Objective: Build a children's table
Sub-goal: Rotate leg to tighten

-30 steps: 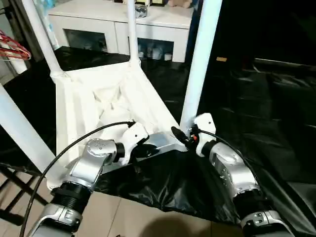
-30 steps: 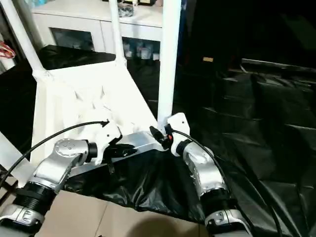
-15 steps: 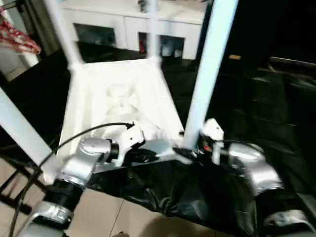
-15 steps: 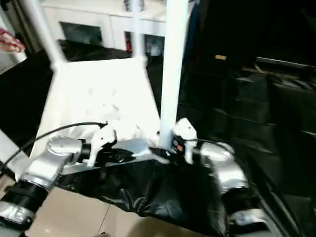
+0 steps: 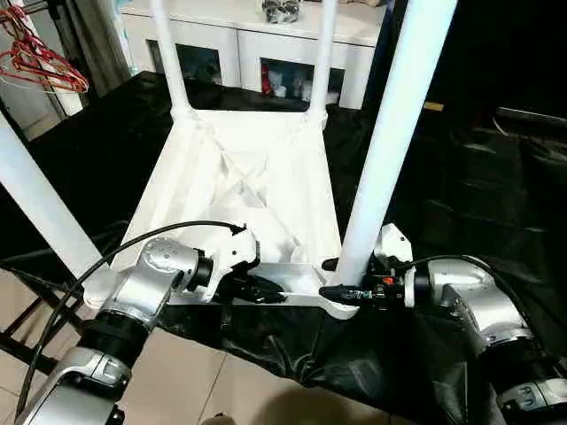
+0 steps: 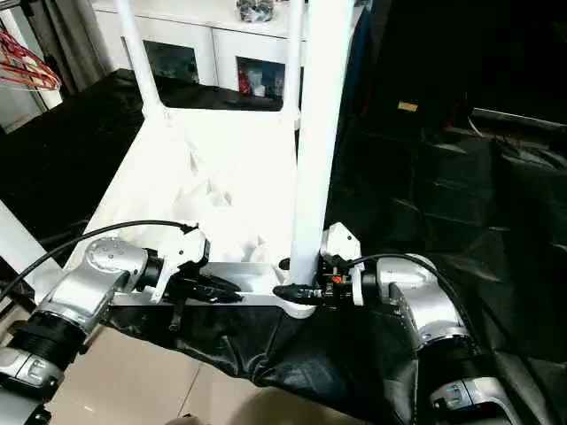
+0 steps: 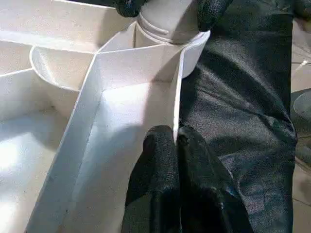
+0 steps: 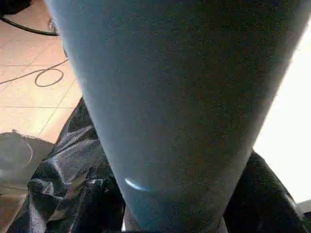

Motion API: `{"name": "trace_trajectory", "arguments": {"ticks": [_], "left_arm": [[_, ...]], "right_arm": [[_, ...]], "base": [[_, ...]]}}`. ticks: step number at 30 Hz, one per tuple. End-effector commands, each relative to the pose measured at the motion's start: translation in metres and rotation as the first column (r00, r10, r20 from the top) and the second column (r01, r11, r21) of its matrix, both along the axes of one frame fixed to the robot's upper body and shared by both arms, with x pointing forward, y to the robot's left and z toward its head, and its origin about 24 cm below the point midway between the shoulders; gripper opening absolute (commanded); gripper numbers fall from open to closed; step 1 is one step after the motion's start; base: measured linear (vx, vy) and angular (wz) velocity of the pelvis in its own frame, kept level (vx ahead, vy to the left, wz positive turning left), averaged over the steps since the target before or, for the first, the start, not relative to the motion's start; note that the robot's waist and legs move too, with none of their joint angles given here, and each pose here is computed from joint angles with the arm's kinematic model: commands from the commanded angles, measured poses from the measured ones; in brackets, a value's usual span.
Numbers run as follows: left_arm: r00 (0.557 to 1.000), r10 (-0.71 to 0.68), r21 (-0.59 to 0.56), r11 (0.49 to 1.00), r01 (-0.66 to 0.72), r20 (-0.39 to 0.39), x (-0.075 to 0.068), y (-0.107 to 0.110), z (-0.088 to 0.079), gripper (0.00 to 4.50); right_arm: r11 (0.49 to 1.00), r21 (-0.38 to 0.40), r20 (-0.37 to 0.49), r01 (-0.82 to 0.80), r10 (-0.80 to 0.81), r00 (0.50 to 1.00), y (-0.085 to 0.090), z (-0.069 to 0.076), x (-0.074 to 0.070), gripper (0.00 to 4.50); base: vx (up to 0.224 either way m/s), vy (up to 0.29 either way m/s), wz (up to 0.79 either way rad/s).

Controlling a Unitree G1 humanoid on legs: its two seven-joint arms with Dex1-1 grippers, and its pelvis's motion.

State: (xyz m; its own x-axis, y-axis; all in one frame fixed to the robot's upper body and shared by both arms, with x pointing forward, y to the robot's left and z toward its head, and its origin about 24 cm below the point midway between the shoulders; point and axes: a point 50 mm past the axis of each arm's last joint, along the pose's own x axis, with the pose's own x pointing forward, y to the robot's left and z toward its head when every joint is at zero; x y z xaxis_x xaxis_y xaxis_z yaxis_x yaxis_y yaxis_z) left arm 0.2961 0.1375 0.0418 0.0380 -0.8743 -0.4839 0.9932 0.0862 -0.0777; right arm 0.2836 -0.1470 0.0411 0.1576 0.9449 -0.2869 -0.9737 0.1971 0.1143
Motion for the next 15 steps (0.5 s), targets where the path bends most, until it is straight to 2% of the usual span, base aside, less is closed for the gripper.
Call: {"name": "trace_trajectory", "arguments": {"ticks": [1,3,6,7,9,12,15], "left_arm": [[0.995,0.090,-0.018,0.996,-0.089,0.038,0.008,-0.002,0.005,0.00],[0.994,0.102,-0.020,0.995,-0.101,0.040,0.009,-0.002,0.005,0.00],[0.978,0.201,-0.033,0.979,-0.200,0.054,0.013,-0.004,0.003,0.00],[0.975,0.216,-0.034,0.976,-0.214,0.057,0.013,-0.005,0.003,0.00],[0.958,0.277,-0.047,0.960,-0.274,0.069,0.015,-0.012,0.002,0.00],[0.934,0.348,-0.074,0.937,-0.342,0.081,0.018,-0.023,0.004,0.00],[0.920,0.384,-0.104,0.921,-0.375,0.080,0.019,-0.038,0.004,0.00]], "right_arm": [[0.992,0.010,-0.123,-0.125,0.126,0.984,0.027,-0.022,-0.017,2.09],[0.994,0.008,-0.116,-0.106,0.106,0.987,0.029,-0.023,-0.016,2.09],[0.986,-0.035,-0.052,0.164,-0.165,0.985,0.039,-0.031,0.001,2.08],[0.975,-0.046,-0.045,0.219,-0.221,0.974,0.041,-0.034,0.004,2.05],[0.915,-0.069,-0.042,0.397,-0.400,0.915,0.049,-0.042,0.012,2.02],[0.869,-0.056,-0.058,0.491,-0.494,0.867,0.063,-0.045,0.015,1.99],[0.843,-0.058,-0.049,0.535,-0.538,0.842,0.074,-0.047,0.015,1.98]], "base": [[0.000,0.000,0.00],[0.000,0.000,0.00],[0.000,0.000,0.00],[0.000,0.000,0.00],[0.000,0.000,0.00],[0.000,0.000,0.00],[0.000,0.000,0.00]]}}
